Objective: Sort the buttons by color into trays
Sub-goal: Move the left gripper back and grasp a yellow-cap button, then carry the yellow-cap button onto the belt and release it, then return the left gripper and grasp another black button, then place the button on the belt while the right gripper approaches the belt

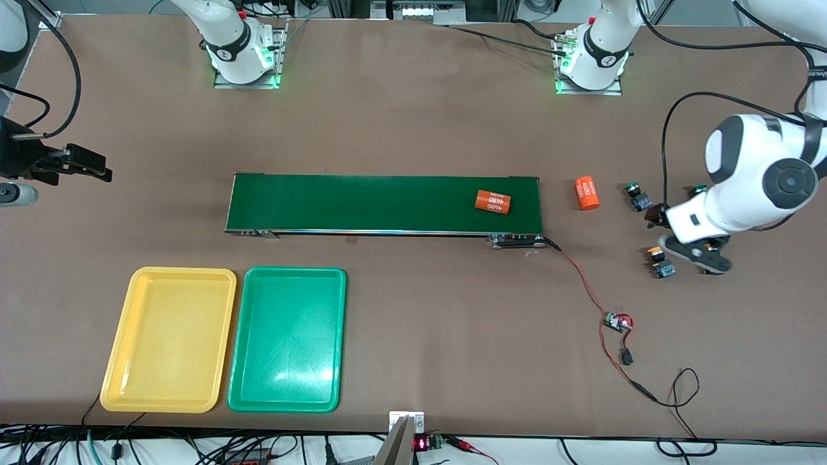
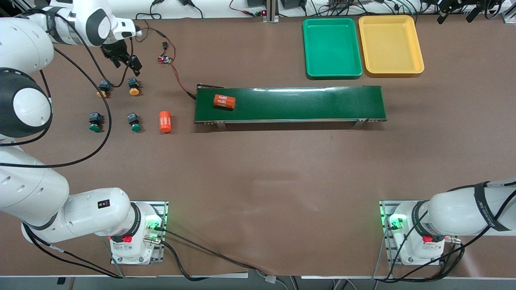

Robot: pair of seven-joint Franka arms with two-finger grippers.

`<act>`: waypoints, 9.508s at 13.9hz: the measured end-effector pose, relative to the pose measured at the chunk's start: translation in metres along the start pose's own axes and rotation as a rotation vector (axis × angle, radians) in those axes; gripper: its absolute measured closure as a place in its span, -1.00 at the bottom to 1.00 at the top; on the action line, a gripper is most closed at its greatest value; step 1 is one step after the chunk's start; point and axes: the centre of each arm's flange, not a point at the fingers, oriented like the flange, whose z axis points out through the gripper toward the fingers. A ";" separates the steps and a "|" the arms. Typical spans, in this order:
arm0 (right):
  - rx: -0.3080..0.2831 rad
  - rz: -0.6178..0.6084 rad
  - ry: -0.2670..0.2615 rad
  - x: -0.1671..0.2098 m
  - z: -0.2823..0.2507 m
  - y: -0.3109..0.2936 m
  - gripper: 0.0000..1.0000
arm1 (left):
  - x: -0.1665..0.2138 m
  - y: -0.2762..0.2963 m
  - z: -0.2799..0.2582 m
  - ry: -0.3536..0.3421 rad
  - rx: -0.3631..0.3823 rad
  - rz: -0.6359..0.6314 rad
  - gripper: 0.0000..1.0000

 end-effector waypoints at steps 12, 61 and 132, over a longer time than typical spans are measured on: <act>0.000 0.000 0.000 0.000 0.000 0.000 -1.00 | 0.031 -0.053 0.125 -0.059 -0.060 -0.538 -1.00; 0.000 -0.014 0.005 0.001 -0.001 -0.008 -1.00 | 0.007 0.331 0.044 -0.126 -0.180 -0.145 -0.56; 0.006 0.022 0.107 -0.096 0.150 -0.249 -1.00 | 0.044 0.135 -0.019 -0.097 -0.254 -0.041 0.18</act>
